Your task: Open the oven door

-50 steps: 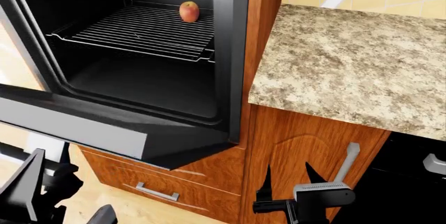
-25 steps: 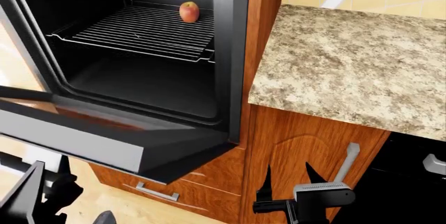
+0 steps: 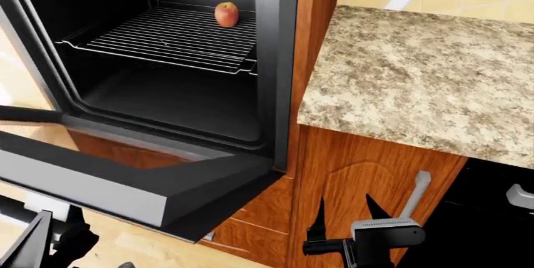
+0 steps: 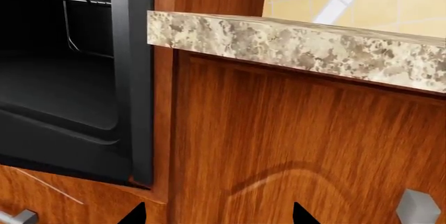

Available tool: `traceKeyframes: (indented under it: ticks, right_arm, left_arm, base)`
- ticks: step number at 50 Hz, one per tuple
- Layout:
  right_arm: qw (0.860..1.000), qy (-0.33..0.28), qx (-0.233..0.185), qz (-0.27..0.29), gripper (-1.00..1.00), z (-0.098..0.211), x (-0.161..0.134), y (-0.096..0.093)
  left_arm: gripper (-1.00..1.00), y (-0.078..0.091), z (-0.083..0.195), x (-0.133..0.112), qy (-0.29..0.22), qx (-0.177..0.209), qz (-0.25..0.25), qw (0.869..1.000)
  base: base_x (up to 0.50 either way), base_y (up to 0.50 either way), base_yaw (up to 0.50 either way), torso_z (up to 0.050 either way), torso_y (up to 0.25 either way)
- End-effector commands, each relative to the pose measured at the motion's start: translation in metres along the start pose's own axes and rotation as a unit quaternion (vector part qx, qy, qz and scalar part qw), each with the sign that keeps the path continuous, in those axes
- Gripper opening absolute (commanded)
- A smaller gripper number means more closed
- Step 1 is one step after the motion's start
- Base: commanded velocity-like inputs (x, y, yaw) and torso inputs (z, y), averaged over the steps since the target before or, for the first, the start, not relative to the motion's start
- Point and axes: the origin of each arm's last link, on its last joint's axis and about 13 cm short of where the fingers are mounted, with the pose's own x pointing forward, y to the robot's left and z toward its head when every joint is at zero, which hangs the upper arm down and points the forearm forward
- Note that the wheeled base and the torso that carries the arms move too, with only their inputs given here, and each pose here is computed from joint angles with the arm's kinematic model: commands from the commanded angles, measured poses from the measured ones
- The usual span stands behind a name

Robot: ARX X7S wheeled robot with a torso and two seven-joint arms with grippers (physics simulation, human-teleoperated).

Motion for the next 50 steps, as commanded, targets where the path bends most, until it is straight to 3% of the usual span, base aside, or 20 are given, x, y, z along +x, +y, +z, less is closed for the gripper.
traceKeyframes:
  ticks: [1,50]
  right_arm:
    - [1.0,-0.001,-0.002,0.0,1.0,0.0,0.0,0.0]
    - [1.0,-0.001,-0.003,-0.001,1.0,0.001,0.0,0.0]
  left_arm:
    - [-1.0,0.004,0.024,-0.022,0.001,-0.052,-0.028,0.998]
    - [-1.0,-0.004,0.032,-0.064,0.02,-0.056,-0.043,0.997]
  base:
    - [0.0,-0.01,0.0,0.0,0.0]
    - [0.0,-0.01,-0.01,-0.002,0.0]
